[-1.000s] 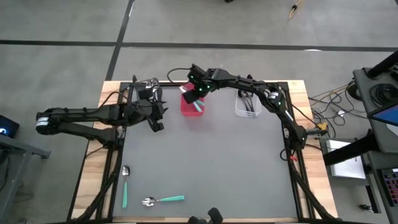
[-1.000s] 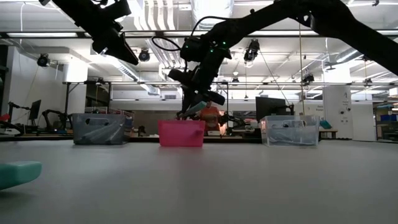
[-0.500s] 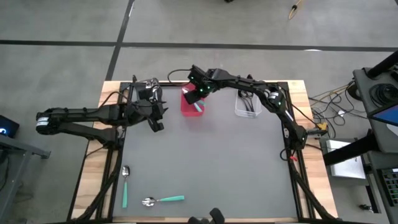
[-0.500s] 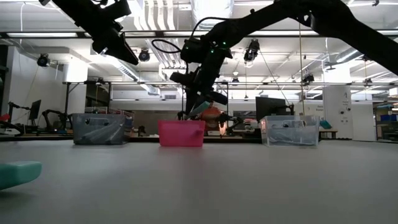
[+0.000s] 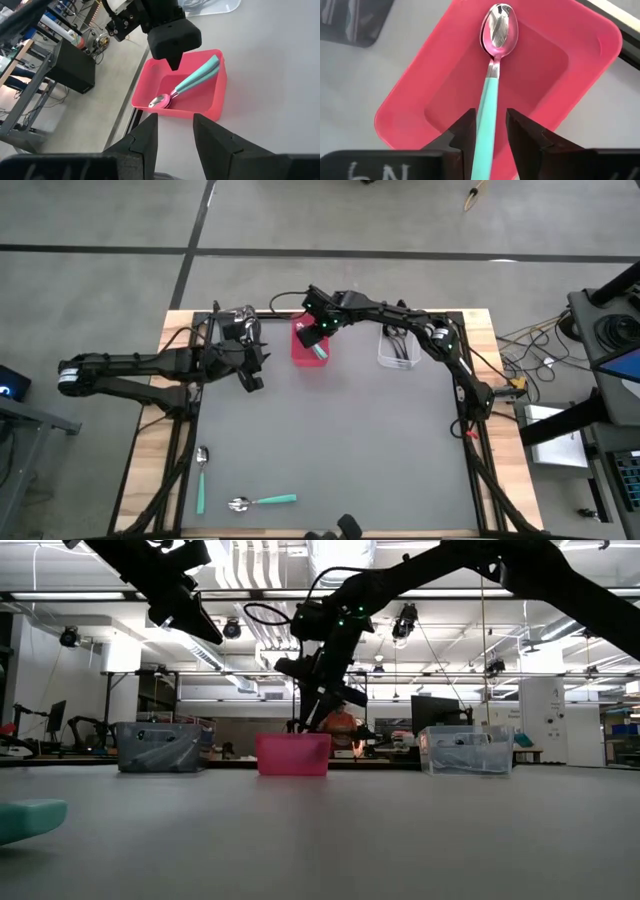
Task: Sort silverware by color (type)
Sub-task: Put the blue spoon into the red bin
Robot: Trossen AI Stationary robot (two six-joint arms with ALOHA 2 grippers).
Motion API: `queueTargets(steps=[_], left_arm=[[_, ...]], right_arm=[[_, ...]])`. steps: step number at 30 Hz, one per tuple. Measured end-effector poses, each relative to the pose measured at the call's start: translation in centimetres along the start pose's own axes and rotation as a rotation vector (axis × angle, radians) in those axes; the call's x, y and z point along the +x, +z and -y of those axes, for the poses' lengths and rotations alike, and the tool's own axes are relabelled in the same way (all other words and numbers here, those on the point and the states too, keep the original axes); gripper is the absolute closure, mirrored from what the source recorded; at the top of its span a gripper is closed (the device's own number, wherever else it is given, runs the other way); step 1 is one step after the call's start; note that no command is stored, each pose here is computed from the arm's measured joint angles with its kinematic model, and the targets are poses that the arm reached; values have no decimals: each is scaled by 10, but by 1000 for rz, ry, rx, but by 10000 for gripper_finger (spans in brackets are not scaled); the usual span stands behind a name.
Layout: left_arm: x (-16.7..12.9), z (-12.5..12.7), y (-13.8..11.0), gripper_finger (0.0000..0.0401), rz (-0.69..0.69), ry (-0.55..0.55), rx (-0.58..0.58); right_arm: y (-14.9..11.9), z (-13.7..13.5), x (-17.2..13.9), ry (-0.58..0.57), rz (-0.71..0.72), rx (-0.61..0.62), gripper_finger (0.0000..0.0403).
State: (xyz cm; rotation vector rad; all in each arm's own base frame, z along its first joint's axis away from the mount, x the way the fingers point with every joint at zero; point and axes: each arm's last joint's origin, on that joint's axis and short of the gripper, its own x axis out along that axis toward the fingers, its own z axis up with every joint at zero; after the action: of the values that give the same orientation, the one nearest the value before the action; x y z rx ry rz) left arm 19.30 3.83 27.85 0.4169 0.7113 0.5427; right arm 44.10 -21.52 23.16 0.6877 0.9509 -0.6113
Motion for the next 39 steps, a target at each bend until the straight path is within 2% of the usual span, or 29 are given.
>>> queueTargets(steps=[4,11,18,24,31,35,39], left_arm=[[0,0,0,295,0,0,0],[0,0,0,295,0,-2,-26],[0,1,-2,295,-14,-23,-83],[0,4,-2,295,-10,-104,-142],[-1,7,-2,295,-10,-201,-264],[-3,11,-3,295,-35,-216,-362],[-8,19,-4,295,-63,-257,-415]], right_arm=[[-4,-9,-12,9,-5,-63,315],[-31,-40,-30,27,-75,-315,328],[-70,-76,-49,110,-113,-509,335],[-124,-98,-70,188,-144,-708,333],[-177,-99,-97,287,-31,-756,333],[-196,-91,-109,359,62,-750,334],[-205,-82,-115,404,162,-745,338]])
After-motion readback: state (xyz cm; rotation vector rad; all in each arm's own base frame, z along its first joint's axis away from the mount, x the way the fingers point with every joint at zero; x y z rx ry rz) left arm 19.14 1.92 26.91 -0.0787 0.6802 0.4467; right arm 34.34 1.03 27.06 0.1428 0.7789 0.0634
